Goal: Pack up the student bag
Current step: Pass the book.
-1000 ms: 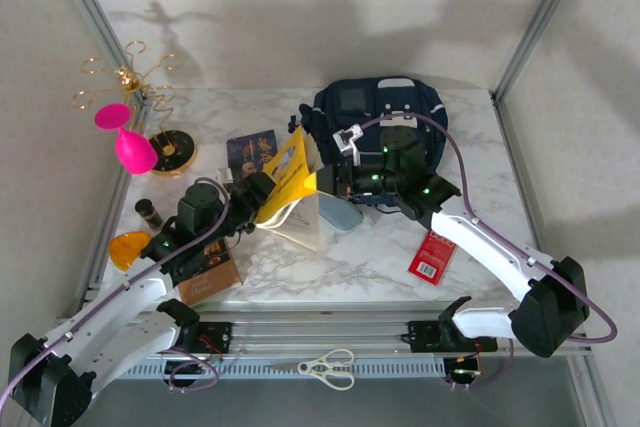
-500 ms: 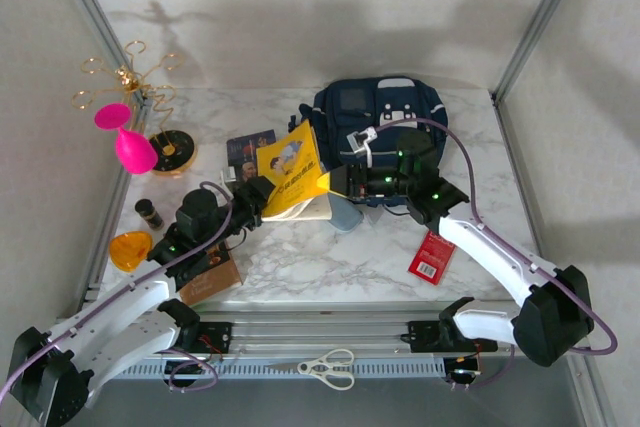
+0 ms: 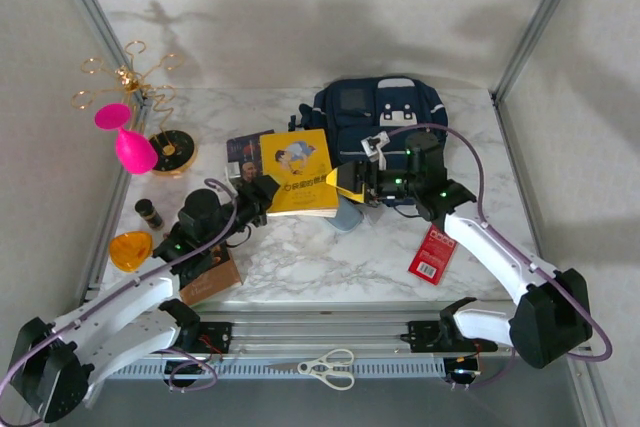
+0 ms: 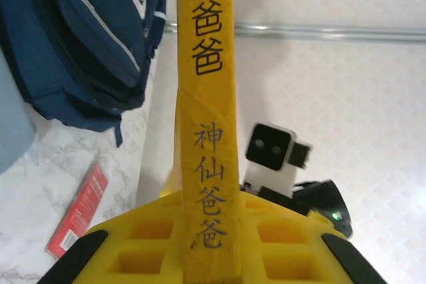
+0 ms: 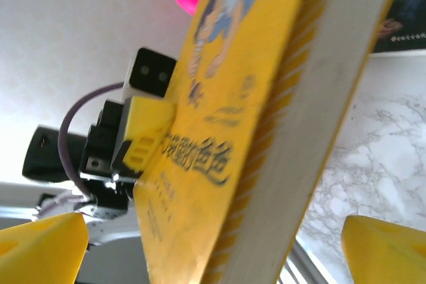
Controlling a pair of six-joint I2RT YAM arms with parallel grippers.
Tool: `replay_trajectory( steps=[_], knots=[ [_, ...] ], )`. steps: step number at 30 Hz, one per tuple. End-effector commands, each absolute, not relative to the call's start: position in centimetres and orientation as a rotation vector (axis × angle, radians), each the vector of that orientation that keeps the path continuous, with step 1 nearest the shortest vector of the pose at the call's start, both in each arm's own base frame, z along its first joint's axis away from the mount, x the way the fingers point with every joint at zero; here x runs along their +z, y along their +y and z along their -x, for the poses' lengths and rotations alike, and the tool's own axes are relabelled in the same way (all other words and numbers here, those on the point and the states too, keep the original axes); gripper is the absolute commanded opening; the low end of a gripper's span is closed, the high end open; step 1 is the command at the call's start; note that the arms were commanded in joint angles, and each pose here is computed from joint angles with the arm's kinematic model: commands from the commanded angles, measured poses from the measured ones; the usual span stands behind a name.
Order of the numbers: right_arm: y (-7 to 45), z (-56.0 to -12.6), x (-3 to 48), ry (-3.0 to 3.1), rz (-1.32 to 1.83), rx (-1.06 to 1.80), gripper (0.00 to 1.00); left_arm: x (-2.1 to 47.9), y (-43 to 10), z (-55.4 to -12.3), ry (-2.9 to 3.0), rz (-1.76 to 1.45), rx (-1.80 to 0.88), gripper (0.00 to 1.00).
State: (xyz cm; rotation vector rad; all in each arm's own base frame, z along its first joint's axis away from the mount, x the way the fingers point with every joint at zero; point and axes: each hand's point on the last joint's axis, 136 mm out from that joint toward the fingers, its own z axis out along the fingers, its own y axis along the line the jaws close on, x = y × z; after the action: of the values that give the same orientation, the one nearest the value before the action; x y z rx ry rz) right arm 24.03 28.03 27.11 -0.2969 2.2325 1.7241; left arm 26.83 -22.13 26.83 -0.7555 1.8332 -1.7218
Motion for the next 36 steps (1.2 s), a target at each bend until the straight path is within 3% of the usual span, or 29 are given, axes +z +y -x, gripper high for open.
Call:
replay_trajectory(
  steps=[1,6,8,11,13,18,20,23,27,31,36],
  knots=[
    [28.2,-23.4,27.3,2.249,0.25,1.827,0.99,34.5,-23.7,-26.0,1.621,0.533,-1.904,0.0],
    [28.7,-23.2,29.6,2.154,0.283,1.936,0.99,34.4,-24.9,-26.5,1.65,0.502,-1.854,0.0],
    [28.5,-22.9,31.4,2.072,0.307,1.974,0.93,34.0,-25.1,-26.7,1.669,0.498,-1.835,0.0],
    [28.2,-23.3,31.7,2.069,0.291,1.951,0.63,32.9,-25.4,-27.1,1.722,0.496,-1.778,0.0],
    [27.9,-24.0,31.0,2.104,0.268,1.876,0.49,32.2,-25.4,-27.3,1.759,0.497,-1.724,0.0],
    [27.3,-25.6,29.4,2.172,0.229,1.723,0.02,31.0,-25.7,-27.6,1.825,0.465,-1.636,0.0],
    [26.9,-26.1,29.4,2.169,0.215,1.699,0.0,30.6,-25.9,-27.8,1.852,0.45,-1.607,0.0],
    [25.6,-27.1,29.6,2.167,0.193,1.631,0.0,30.4,-26.6,-27.9,1.904,0.334,-1.531,0.23],
    [20.4,-30.1,28.6,2.196,0.01,1.413,0.0,29.0,-27.3,-28.8,2.029,0.069,-1.228,0.43],
    [14.0,-32.4,27.5,2.192,-0.217,1.223,0.0,27.6,-28.8,-29.9,2.06,-0.198,-1.019,0.52],
    [6.9,-33.8,26.5,2.128,-0.456,1.081,0.0,24.6,-32.9,-31.7,2.078,-0.593,-0.868,0.52]
  ],
)
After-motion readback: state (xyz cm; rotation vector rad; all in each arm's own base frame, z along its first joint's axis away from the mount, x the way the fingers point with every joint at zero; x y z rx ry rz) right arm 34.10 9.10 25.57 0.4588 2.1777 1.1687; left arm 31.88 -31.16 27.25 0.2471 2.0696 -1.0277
